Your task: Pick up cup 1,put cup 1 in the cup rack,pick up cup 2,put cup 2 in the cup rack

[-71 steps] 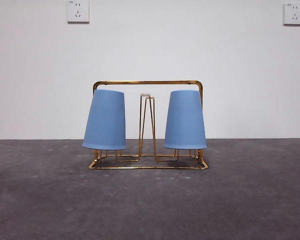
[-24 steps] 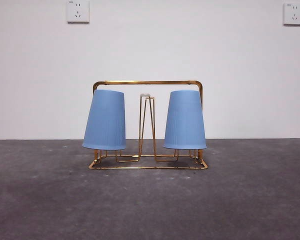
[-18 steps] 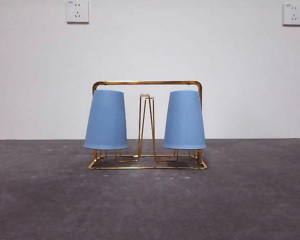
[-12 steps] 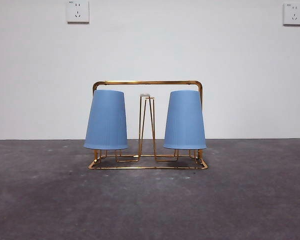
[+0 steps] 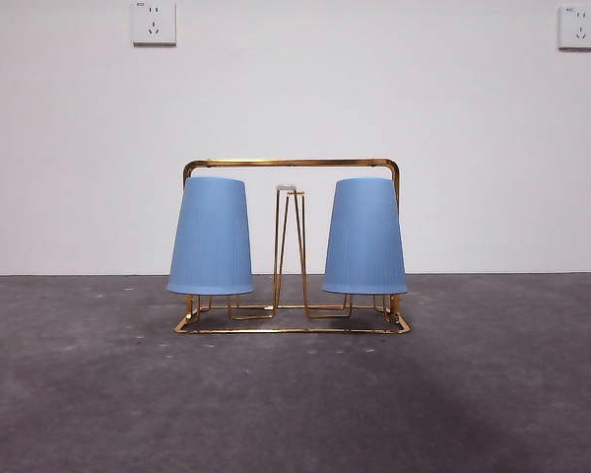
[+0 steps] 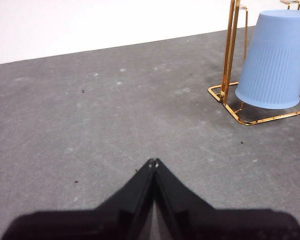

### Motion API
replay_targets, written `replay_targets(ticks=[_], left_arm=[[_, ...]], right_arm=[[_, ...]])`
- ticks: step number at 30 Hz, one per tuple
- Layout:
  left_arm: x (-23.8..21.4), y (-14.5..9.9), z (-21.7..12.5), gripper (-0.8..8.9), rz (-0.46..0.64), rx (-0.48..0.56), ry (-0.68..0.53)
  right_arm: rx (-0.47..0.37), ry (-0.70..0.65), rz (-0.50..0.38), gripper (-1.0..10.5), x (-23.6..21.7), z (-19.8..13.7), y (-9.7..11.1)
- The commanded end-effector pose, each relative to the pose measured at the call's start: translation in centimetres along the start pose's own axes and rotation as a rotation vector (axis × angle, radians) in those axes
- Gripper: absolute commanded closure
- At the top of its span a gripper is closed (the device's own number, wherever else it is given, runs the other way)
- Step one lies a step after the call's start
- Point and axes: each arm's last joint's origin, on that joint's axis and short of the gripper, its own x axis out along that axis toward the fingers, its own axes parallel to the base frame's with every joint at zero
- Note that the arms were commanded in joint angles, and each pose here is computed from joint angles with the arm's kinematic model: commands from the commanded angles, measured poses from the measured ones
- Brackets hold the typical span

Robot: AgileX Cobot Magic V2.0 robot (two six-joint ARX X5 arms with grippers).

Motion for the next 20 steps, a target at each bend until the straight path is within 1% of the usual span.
replay_targets(ticks=[1,5,8,10,12,18,20], left_arm=[[0.1,0.0,-0.3,8.17,0.003,-0.008,0.002],[0.1,0.0,-0.3,8.17,0.003,-0.008,0.002],[0.1,0.0,-0.3,8.17,0.003,-0.008,0.002],[0.1,0.0,-0.3,8.17,0.003,-0.008,0.002],[0.1,0.0,-0.3,8.17,0.003,-0.008,0.002],[0.1,0.0,-0.3,8.17,0.003,-0.008,0.003],[0.1,0.0,-0.3,8.17,0.003,-0.008,0.004]], right_arm=[[0.029,0.01,-0.031,9.4,0.5,-4.5,0.3],[0.089,0.018,-0.074,9.4,0.5,-8.8,0.6],[0.129,0.036,-0.084,9.4,0.6,-11.5,0.9],[0.139,0.052,-0.087,9.4,0.5,-13.0,1.0],[0.159,0.084,-0.087,9.4,0.4,-14.0,1.2],[0.148,0.213,-0.096,9.4,0.1,-15.2,1.3],[0.144,0.219,-0.099,9.4,0.1,-15.2,1.3]])
